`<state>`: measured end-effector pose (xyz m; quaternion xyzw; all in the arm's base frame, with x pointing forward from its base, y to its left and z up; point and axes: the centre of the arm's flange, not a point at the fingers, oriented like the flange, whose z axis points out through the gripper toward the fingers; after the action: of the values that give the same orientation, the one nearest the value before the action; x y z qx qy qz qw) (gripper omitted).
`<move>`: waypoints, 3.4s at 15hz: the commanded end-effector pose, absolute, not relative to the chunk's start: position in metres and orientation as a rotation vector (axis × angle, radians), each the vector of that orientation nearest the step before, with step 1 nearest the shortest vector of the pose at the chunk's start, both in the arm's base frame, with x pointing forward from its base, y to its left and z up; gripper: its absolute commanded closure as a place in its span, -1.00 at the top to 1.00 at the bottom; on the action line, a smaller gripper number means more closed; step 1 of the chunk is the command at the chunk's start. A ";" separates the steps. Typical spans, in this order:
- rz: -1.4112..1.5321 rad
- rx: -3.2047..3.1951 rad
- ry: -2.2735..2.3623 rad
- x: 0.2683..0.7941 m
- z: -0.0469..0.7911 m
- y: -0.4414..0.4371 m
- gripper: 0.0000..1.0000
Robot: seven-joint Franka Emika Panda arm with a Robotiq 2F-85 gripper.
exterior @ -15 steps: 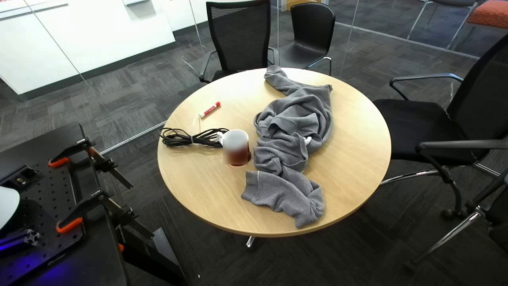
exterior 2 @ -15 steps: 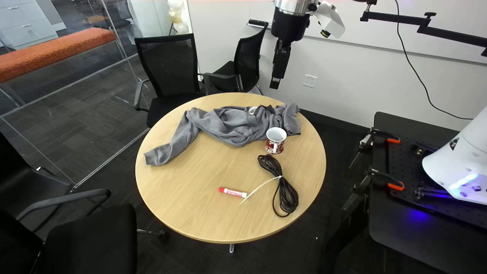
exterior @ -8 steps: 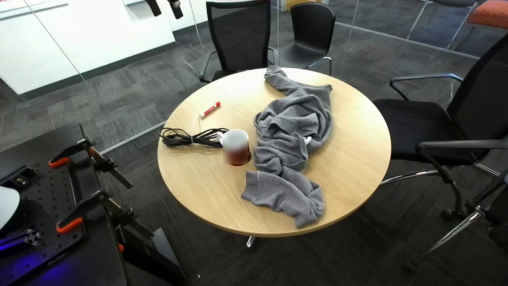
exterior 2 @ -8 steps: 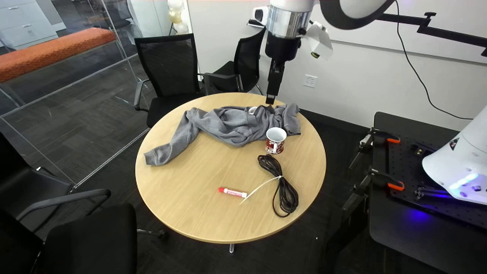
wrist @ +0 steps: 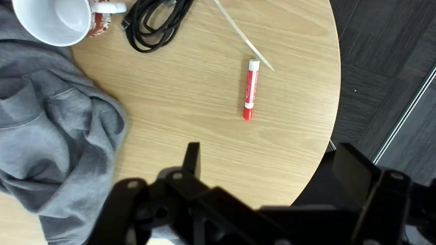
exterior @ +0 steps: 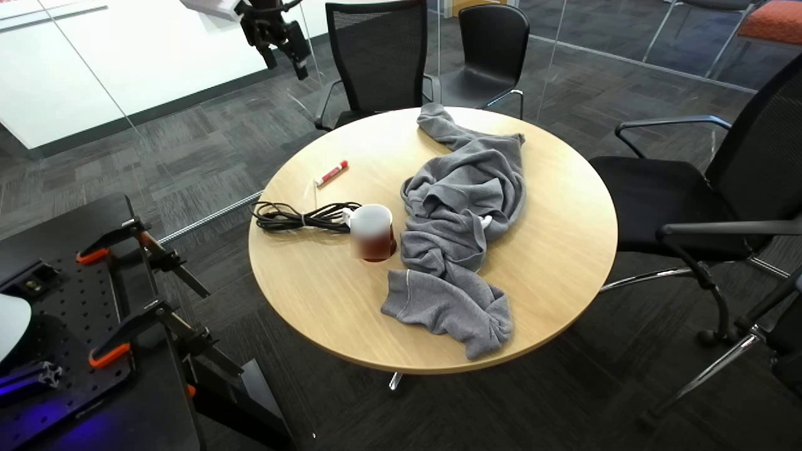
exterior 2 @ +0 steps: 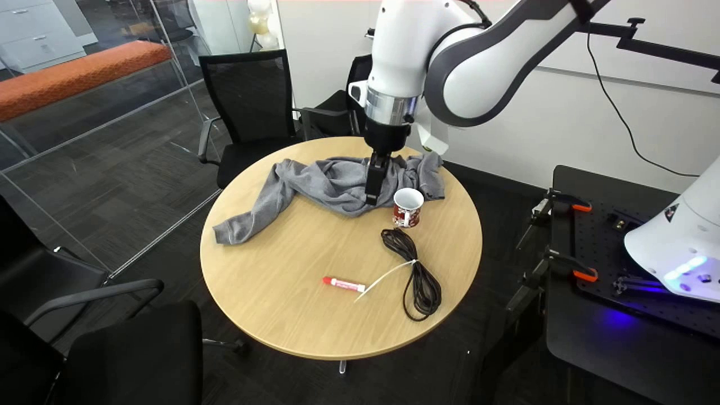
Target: Move the marker to the right
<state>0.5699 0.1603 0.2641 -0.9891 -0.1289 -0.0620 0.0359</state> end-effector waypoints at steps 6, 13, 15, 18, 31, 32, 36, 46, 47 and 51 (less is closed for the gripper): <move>-0.144 -3.006 -0.338 0.623 0.210 0.213 1.00; -0.079 -3.012 -0.353 0.637 0.158 0.241 1.00; -0.061 -3.018 -0.348 0.640 0.142 0.247 1.00; -0.022 -3.031 -0.314 0.642 0.117 0.253 1.00; 0.079 -3.018 -0.340 0.629 0.086 0.253 1.00; 0.089 -3.020 -0.333 0.631 0.083 0.249 1.00; 0.141 -3.021 -0.324 0.635 0.060 0.240 1.00; 0.139 -3.048 -0.326 0.646 0.002 0.234 1.00; 0.140 -3.047 -0.326 0.648 -0.003 0.234 1.00; 0.137 -3.056 -0.306 0.651 -0.017 0.232 1.00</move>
<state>0.6365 0.2311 -0.0076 -0.9932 -0.0963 0.0492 0.0420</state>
